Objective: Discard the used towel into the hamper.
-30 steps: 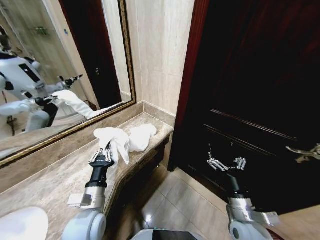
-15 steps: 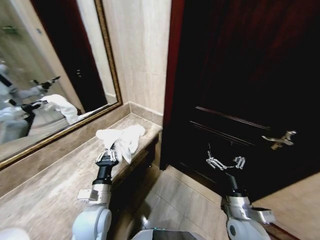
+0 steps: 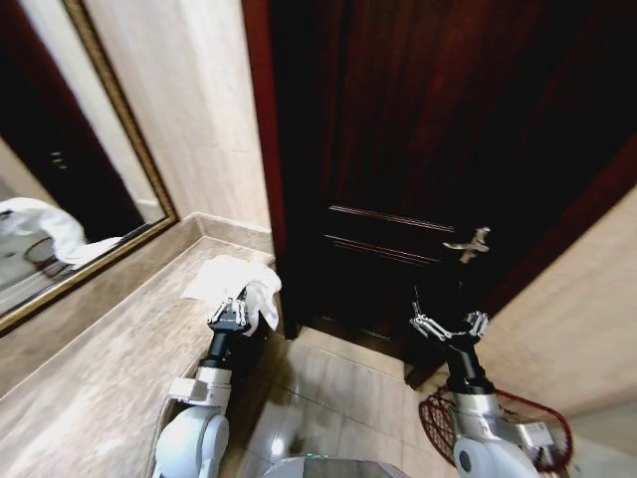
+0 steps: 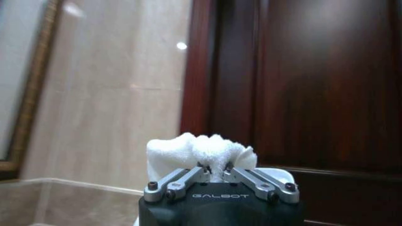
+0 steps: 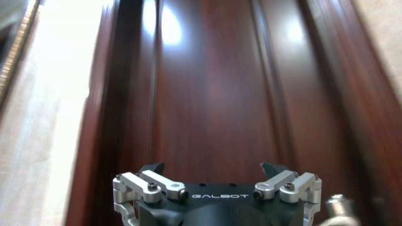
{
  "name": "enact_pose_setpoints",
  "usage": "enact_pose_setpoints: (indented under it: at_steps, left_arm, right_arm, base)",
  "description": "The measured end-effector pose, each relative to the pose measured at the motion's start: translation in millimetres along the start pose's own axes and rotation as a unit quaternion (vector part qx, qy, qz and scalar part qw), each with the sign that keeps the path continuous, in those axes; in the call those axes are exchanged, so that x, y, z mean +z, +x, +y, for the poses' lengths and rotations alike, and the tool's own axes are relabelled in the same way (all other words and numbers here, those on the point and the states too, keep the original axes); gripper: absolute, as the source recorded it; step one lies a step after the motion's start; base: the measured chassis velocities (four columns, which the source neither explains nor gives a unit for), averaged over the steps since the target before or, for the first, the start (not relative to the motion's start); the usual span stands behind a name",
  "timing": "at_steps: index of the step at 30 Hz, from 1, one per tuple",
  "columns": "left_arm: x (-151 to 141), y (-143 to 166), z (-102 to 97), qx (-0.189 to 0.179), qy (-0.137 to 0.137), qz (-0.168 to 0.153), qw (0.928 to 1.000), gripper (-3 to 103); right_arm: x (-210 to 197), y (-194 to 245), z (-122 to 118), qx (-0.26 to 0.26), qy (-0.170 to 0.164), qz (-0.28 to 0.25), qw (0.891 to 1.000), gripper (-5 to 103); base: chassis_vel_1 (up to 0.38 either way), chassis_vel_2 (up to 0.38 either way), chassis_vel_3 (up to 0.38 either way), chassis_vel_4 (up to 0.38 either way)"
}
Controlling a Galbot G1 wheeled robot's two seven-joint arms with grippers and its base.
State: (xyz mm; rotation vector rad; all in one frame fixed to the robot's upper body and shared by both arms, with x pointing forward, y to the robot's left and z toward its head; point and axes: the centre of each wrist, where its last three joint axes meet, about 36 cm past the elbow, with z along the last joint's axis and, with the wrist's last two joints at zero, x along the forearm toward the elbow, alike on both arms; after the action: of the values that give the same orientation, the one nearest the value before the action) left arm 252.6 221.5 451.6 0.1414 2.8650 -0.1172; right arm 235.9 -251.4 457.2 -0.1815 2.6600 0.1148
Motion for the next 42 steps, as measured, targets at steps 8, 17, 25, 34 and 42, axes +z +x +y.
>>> enact_pose_setpoints:
  at_steps: [8,17,25,34,42]
  left_arm:
    - [14,0,-7.3,0.008,0.021,0.017,0.9996,6]
    - [20,1,-12.3,0.017,0.029,0.018,0.9993,6]
    - [22,2,-15.5,0.032,0.033,0.009,0.9989,6]
    - [27,1,-17.1,0.037,0.032,0.01,0.9988,6]
    - [29,0,-15.9,0.038,0.033,0.009,0.9987,6]
  right_arm:
    - [-2,0,0,0.011,0.003,-0.008,1.0,100]
    - [-5,-2,1,0.017,0.0,-0.009,1.0,100]
    - [-10,-2,0,0.036,0.004,0.007,0.999,100]
    - [-16,-4,2,0.08,0.022,0.0,0.997,100]
    - [-18,-4,0,0.094,0.015,-0.015,0.995,100]
  base:
    - [-0.119,-0.118,-0.116,-0.129]
    - [-0.134,-0.123,-0.131,-0.115]
    - [-0.121,-0.122,-0.121,-0.129]
    - [-0.131,-0.132,-0.125,-0.121]
    - [-0.121,-0.121,-0.119,-0.124]
